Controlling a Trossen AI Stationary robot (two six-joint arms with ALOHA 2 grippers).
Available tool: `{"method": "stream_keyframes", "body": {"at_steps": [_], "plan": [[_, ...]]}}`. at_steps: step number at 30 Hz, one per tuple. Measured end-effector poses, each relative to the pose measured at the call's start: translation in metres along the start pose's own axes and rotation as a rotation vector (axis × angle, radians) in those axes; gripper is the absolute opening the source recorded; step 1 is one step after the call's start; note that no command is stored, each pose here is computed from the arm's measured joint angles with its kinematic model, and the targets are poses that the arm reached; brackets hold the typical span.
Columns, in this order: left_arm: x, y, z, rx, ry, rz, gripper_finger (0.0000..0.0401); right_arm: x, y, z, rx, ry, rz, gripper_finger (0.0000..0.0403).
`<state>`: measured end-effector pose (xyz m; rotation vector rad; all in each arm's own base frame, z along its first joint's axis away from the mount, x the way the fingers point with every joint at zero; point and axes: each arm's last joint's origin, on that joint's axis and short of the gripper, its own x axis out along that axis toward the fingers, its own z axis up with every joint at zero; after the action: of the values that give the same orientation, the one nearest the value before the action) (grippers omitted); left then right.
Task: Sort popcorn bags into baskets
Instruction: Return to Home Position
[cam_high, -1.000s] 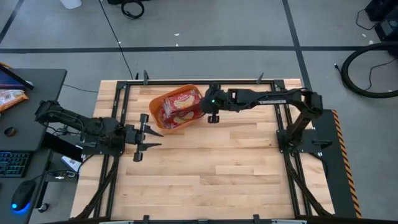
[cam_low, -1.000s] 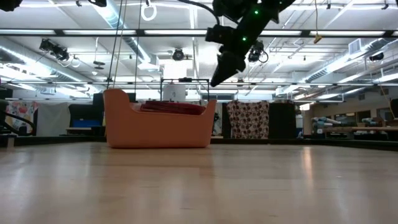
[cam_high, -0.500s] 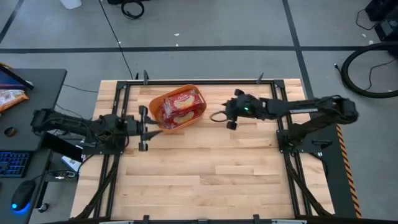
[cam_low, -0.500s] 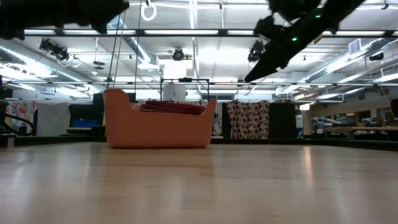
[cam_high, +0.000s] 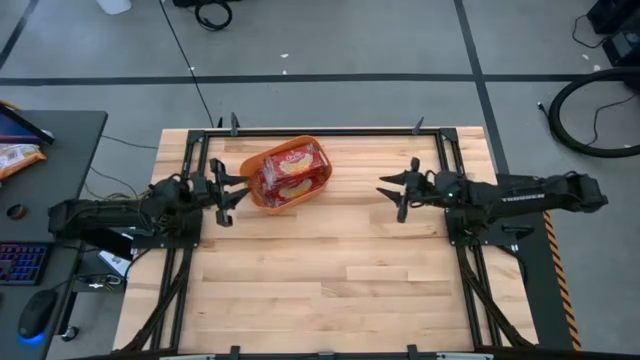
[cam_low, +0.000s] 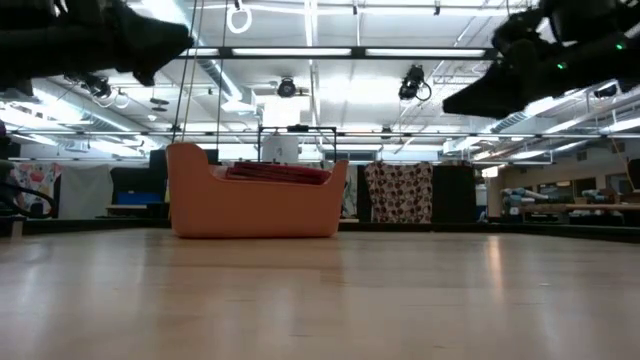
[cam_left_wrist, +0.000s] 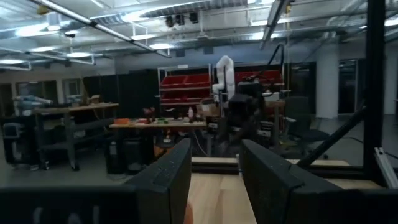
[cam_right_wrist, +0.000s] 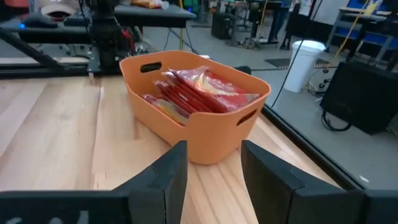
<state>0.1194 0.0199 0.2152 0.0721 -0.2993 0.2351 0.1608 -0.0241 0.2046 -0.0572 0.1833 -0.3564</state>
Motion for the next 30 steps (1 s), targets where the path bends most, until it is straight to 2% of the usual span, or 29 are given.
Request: {"method": "stream_keyframes", "body": {"at_steps": [4,7,17,30], "plan": [[-0.009,0.002,-0.014,-0.050,0.002,0.019,0.0141,-0.014,-0.003,-0.014,0.014,-0.036,-0.004,0.0154],[-0.011,0.002,-0.014,-0.089,-0.013,0.028,0.0141,-0.023,-0.005,-0.022,0.031,-0.071,-0.005,0.0154],[-0.012,0.003,-0.012,-0.081,-0.026,0.057,0.0141,-0.043,-0.010,-0.041,0.101,-0.212,-0.015,0.0154],[-0.013,0.003,-0.027,-0.111,0.130,0.057,0.0141,-0.047,-0.011,-0.039,0.103,-0.242,-0.017,0.0155]]}}
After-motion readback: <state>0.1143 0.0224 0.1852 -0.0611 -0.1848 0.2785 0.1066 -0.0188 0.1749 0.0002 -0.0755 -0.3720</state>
